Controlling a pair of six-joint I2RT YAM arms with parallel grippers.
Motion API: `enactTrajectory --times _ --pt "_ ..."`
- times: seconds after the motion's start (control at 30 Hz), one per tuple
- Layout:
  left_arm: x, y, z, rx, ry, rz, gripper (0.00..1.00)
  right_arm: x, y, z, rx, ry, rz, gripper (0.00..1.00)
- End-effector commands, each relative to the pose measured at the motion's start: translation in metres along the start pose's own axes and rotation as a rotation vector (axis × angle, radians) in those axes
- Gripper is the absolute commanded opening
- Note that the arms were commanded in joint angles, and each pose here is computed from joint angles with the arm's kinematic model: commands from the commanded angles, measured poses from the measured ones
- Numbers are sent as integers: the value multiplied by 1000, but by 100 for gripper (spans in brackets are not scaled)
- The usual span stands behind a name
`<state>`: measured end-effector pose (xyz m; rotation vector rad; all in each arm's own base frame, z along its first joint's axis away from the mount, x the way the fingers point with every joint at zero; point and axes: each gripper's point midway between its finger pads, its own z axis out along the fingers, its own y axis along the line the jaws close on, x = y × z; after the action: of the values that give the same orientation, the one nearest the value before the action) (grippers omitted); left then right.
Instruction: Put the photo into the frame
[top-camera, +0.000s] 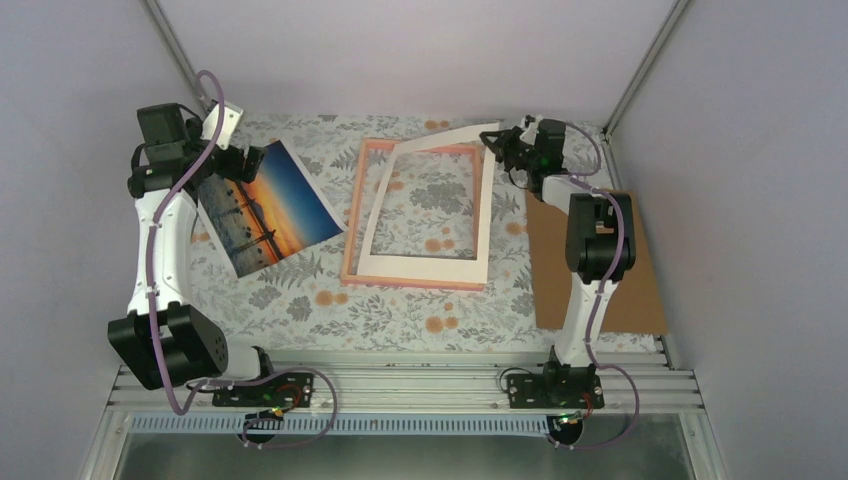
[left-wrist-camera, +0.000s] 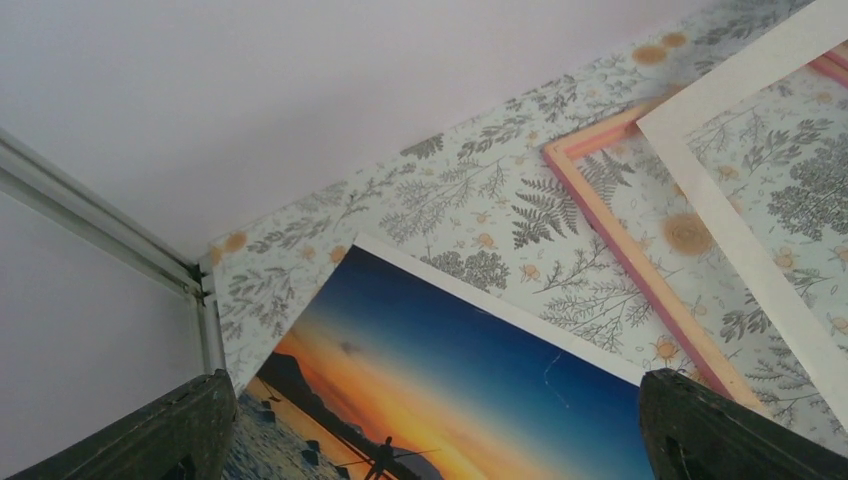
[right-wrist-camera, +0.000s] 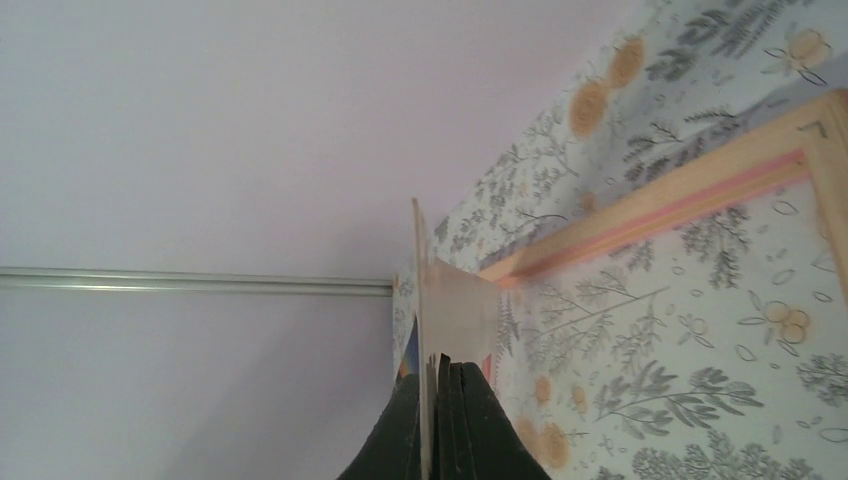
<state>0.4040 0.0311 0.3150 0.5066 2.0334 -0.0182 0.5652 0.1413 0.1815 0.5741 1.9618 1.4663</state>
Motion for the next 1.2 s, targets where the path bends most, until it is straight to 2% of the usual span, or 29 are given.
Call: enactTrajectory --times 0.0,0.73,1.17 --pt "-4 1 6 3 12 0 100 7 -13 14 2 2 -3 4" --pt "3 -1 22 18 47 8 100 23 -27 55 8 116 -180 4" --pt "4 -3 25 27 52 9 100 40 -32 68 8 171 -217 4"
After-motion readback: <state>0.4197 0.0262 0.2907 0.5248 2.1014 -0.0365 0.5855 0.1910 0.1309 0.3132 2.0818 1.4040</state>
